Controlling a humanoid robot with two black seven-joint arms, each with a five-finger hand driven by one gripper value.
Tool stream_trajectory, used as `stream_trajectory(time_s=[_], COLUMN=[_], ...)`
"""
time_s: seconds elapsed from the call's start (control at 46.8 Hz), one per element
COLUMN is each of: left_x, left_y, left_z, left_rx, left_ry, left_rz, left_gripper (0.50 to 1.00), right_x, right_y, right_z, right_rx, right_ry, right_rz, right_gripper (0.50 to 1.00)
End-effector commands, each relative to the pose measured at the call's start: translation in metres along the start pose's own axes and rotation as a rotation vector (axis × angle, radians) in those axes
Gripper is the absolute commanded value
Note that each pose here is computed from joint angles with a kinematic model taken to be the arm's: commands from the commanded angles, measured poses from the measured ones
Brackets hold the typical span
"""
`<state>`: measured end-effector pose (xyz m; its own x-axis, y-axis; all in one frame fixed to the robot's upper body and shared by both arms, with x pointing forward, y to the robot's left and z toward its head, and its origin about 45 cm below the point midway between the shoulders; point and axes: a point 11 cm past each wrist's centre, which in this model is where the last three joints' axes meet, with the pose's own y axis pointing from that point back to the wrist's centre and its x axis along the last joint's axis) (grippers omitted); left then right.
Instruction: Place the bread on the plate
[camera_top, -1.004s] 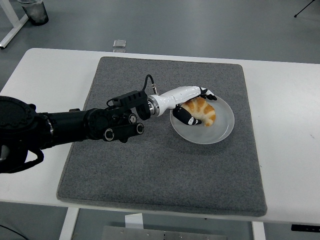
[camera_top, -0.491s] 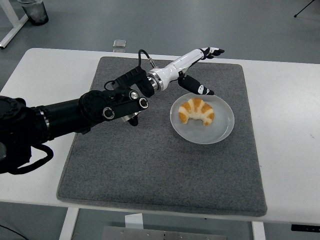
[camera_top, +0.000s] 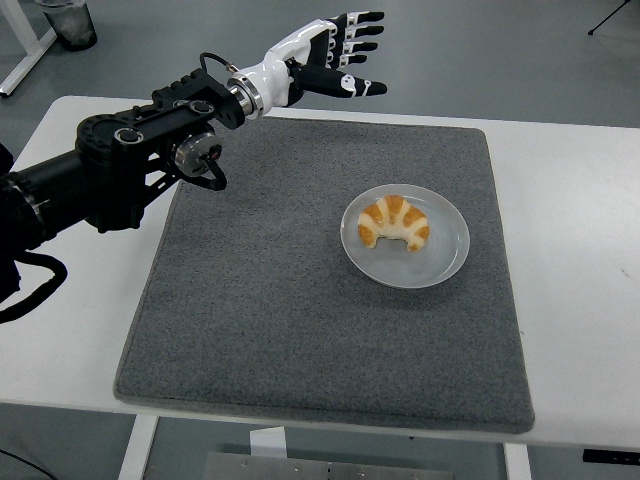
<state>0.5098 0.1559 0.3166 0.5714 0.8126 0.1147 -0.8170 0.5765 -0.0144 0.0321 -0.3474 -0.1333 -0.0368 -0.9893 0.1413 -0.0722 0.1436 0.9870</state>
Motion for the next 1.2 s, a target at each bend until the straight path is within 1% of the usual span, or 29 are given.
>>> stream_trajectory(time_s=[0.0, 0.107, 0.214, 0.299, 0.385, 0.47, 0.726, 0.962, 1.175], left_x=[0.018, 0.045, 0.069, 0.08, 0.094, 0.1, 0.108, 0.114, 0.11], left_y=[0.003, 0.011, 0.024, 0.033, 0.046, 0.054, 0.072, 0.083, 0.087], left_z=[0.004, 0.013, 0.017, 0.017, 0.009, 0.001, -0.028, -0.049, -0.068], left_rx=[-0.012, -0.047, -0.097, -0.132, -0.155, -0.178, -0.203, -0.19, -0.106], left_ry=[0.036, 0.104, 0.206, 0.282, 0.35, 0.423, 0.553, 0.588, 0.603], left_rz=[0.01, 0.03, 0.047, 0.063, 0.103, 0.133, 0.213, 0.274, 0.291], left_gripper=[0.992, 0.992, 0.992, 0.992, 0.992, 0.992, 0.992, 0.99, 0.99], right_x=[0.0, 0.0, 0.0, 0.0, 0.0, 0.0, 0.0, 0.0, 0.0], right_y=[0.0, 0.0, 0.0, 0.0, 0.0, 0.0, 0.0, 0.0, 0.0], right_z=[0.0, 0.0, 0.0, 0.0, -0.001, -0.001, -0.001, -0.001, -0.001], right_rx=[-0.001, 0.001, 0.001, 0.001, 0.002, 0.001, 0.002, 0.001, 0.003], right_ry=[0.001, 0.001, 0.001, 0.001, 0.001, 0.001, 0.003, 0.001, 0.0], right_rz=[0.0, 0.0, 0.0, 0.0, 0.0, 0.0, 0.0, 0.0, 0.0], right_gripper=[0.952, 0.952, 0.952, 0.952, 0.952, 0.952, 0.952, 0.954, 0.952])
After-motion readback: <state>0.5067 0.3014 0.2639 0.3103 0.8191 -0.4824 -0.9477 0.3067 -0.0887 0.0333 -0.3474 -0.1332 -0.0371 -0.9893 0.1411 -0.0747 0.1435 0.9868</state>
